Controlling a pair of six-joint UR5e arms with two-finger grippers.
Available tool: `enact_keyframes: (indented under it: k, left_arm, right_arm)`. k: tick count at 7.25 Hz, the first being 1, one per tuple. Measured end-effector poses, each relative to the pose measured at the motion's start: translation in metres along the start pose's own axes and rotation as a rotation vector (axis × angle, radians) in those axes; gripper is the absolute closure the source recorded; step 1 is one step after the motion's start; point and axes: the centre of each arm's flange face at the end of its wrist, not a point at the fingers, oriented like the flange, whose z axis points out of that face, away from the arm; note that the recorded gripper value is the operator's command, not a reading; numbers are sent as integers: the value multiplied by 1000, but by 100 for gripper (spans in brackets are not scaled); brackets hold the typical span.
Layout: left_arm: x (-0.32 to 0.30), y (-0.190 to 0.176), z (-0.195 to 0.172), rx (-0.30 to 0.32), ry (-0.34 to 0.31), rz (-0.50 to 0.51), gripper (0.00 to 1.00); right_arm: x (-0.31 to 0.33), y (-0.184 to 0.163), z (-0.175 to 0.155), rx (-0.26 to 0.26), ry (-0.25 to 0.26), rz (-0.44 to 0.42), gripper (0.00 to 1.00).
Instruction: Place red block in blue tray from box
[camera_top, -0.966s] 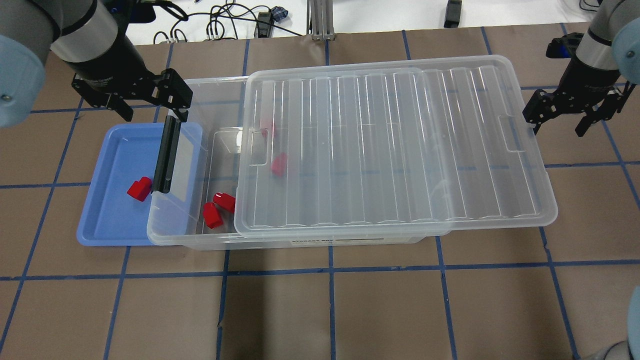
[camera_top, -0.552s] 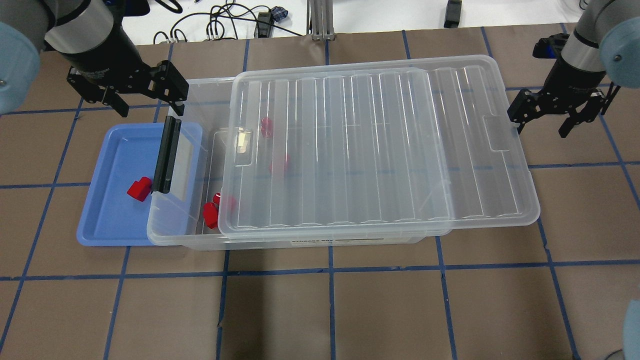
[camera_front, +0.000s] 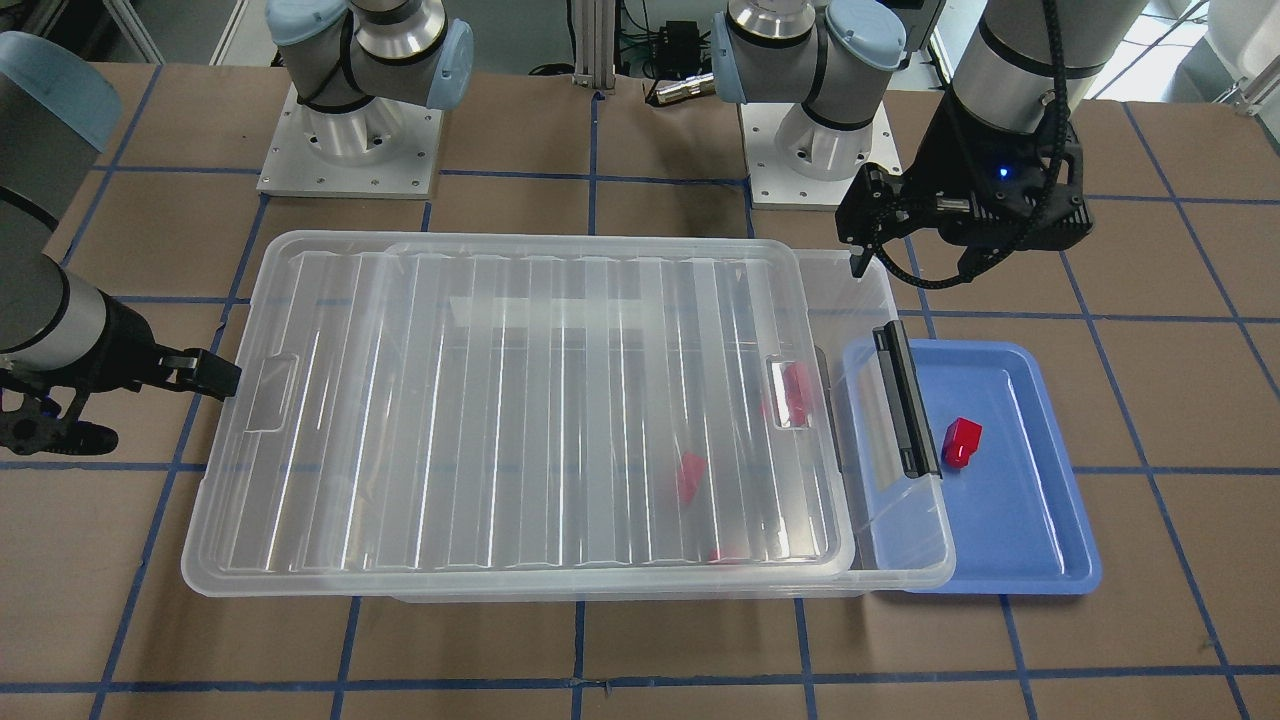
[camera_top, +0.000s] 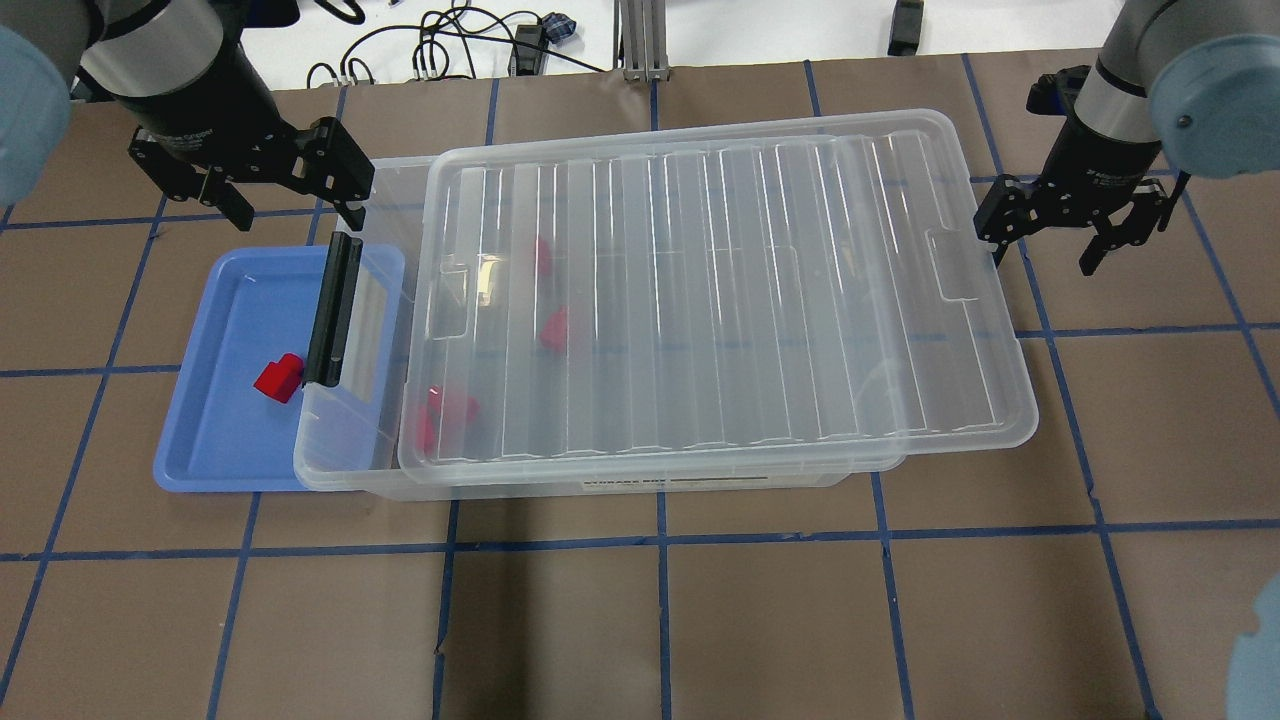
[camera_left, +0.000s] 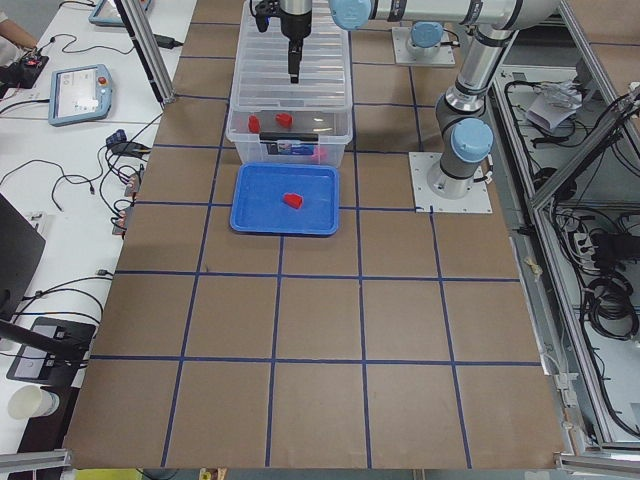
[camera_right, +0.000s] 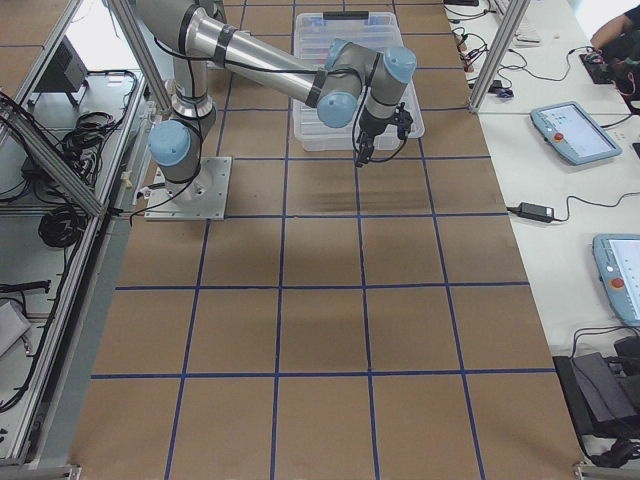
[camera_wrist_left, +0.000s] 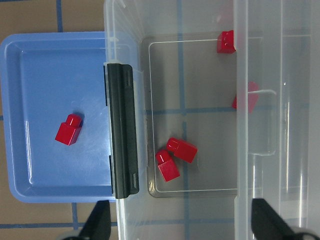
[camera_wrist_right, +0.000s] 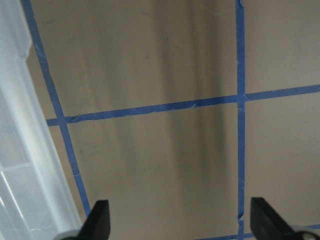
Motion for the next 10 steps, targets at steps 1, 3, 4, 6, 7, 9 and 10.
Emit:
enact_keyframes:
  k: [1, 3, 4, 6, 7, 9, 10]
  left_arm:
    - [0, 1, 1, -3, 1, 7, 0]
    - [0, -1, 0, 0, 3, 12, 0]
    - [0, -2, 0, 0, 5, 12, 0]
    - [0, -5, 2, -6, 6, 10, 0]
    - [0, -5, 3, -7, 6, 10, 0]
    - [0, -6, 3, -7, 6, 10, 0]
    - [0, -5, 2, -5, 6, 10, 0]
  right_arm:
    - [-7, 1, 0, 1, 2, 5, 0]
    - [-19, 2, 0, 2, 5, 24, 0]
    - [-26, 3, 0, 3, 7, 23, 0]
    - [-40, 5, 0, 4, 1, 17, 0]
    - [-51, 6, 0, 7, 2, 18, 0]
    - [-65, 9, -1, 12, 4, 17, 0]
    - [-66, 9, -2, 14, 5, 17, 0]
